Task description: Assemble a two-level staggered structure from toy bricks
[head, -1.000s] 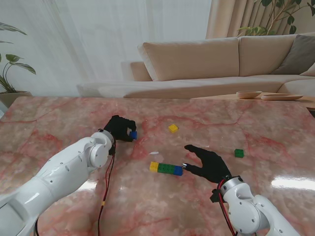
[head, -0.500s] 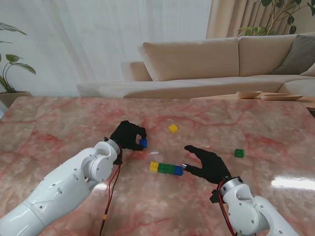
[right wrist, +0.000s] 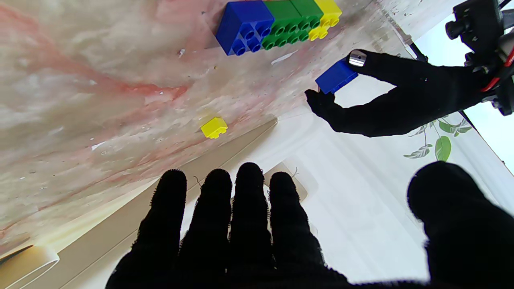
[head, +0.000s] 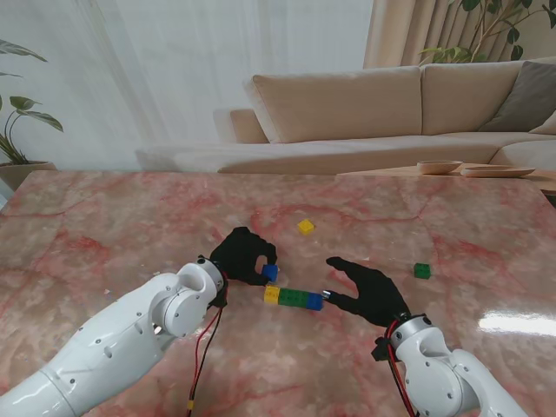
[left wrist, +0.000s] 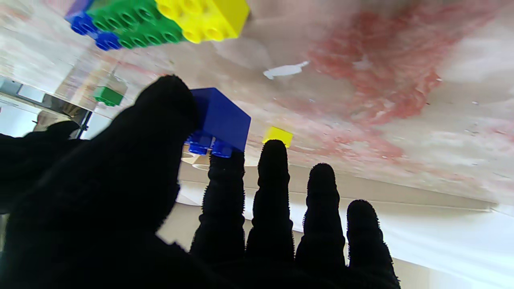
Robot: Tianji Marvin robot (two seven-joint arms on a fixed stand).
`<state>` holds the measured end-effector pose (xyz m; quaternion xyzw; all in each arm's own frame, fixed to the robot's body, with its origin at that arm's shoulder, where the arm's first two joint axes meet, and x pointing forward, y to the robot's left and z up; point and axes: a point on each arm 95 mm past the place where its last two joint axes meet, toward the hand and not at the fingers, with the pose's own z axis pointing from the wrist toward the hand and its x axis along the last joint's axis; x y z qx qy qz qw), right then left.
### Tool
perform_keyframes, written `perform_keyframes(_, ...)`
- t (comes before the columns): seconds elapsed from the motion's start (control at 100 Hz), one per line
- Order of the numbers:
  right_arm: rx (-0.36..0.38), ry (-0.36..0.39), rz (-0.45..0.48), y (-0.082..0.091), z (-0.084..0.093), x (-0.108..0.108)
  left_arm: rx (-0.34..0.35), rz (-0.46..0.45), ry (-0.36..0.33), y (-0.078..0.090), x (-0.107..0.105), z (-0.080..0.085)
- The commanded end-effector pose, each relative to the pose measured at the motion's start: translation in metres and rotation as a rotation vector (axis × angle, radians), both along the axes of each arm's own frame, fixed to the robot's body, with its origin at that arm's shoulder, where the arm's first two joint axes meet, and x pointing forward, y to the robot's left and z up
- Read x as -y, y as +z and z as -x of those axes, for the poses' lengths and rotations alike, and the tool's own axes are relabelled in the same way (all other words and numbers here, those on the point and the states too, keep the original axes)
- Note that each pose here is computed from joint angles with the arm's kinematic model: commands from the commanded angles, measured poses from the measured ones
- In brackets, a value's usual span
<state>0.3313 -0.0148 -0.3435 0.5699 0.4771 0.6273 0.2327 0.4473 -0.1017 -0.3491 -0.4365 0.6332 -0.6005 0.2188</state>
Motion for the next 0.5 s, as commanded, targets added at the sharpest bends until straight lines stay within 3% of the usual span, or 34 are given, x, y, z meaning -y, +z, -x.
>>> perform_keyframes(0.0,-0.023,-0.003,-0.003,-0.004,0.004,0.000,-0.005,0.006,-0.026,-0.001,0.010,0.004)
perform_keyframes(0.49,-0.026,-0.011,-0.013,-0.005,0.007,0.003,-0.008,-0.041,-0.101,-0.007,0.023,0.009)
